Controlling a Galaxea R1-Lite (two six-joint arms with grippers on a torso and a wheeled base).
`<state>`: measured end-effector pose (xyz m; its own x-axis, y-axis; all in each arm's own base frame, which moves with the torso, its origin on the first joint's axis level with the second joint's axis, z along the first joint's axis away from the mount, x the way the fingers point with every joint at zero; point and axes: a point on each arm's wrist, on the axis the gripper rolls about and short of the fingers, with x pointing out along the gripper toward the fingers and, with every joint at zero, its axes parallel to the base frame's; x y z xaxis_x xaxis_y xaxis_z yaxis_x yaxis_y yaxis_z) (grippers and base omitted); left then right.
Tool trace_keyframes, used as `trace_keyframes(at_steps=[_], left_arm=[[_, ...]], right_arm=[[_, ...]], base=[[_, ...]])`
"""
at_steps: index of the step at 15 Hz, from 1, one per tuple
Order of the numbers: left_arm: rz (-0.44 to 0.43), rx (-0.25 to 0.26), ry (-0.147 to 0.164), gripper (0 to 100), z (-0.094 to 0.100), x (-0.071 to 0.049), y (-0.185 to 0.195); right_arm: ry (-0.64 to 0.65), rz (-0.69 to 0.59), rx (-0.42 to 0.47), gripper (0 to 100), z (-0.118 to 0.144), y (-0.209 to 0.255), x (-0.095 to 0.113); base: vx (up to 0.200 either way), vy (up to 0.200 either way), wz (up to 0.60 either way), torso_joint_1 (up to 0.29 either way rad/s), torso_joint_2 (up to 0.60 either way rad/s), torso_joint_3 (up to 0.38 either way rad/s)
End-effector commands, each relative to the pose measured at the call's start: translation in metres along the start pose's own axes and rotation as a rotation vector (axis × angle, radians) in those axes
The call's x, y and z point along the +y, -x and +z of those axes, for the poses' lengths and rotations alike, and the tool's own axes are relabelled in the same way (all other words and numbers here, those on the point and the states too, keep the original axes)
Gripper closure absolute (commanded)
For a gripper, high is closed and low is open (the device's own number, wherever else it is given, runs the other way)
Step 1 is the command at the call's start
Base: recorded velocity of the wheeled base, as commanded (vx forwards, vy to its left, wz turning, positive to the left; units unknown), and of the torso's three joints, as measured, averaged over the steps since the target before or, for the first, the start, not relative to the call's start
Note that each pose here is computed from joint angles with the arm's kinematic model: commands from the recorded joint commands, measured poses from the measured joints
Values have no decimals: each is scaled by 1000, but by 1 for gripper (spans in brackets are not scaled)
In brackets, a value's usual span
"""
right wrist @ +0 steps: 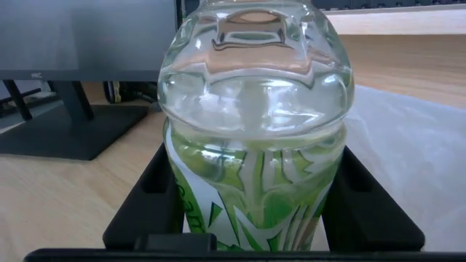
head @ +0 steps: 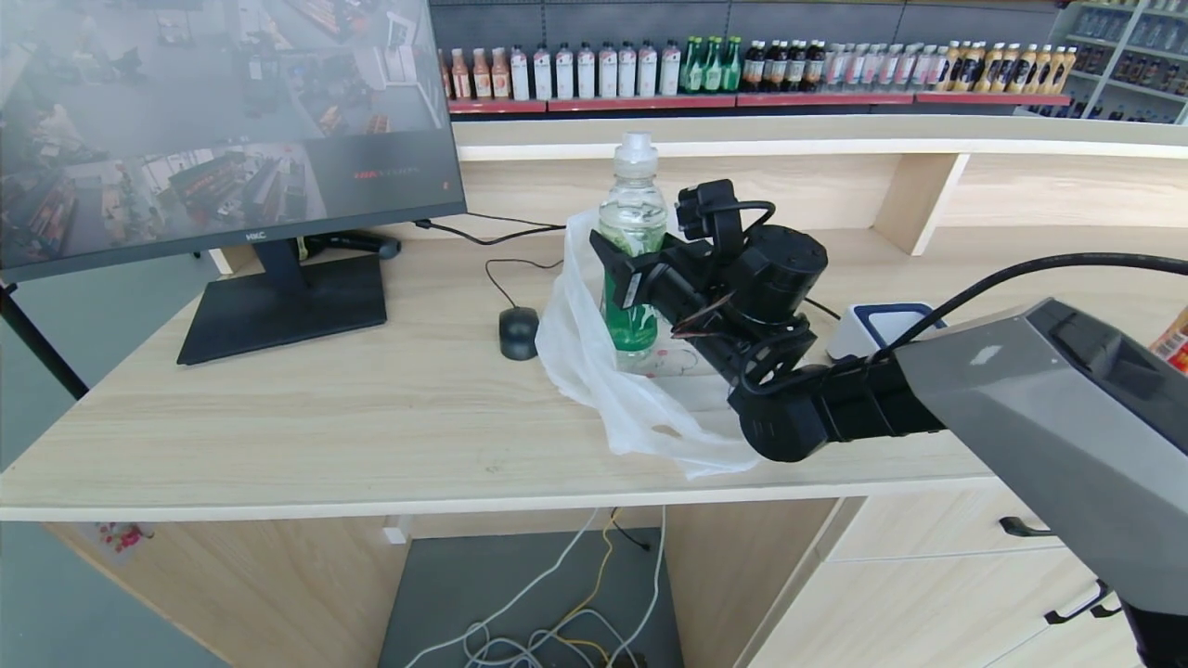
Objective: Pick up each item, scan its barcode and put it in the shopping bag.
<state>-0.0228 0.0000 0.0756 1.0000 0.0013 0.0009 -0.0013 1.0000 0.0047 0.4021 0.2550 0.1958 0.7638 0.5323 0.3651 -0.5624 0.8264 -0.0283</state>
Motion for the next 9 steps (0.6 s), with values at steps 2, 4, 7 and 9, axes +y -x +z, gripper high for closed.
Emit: trace_keyframes(at_steps=[2, 4, 7, 9], left_arm=[[2, -1, -1, 0, 0, 0, 0], [0, -1, 0, 0, 0, 0, 0], [0, -1, 0, 0, 0, 0, 0], [0, -1, 0, 0, 0, 0, 0]], right_arm=[[0, 1, 29, 100, -10, 1, 0], [-1, 1, 32, 100, -11, 2, -1], [0, 3, 35, 100, -11, 2, -2], [-1, 5, 60, 100, -17, 6, -2]], base=[[0, 0, 0, 0, 0, 0], [0, 0, 0, 0, 0, 0], [0, 0, 0, 0, 0, 0], [0, 0, 0, 0, 0, 0]])
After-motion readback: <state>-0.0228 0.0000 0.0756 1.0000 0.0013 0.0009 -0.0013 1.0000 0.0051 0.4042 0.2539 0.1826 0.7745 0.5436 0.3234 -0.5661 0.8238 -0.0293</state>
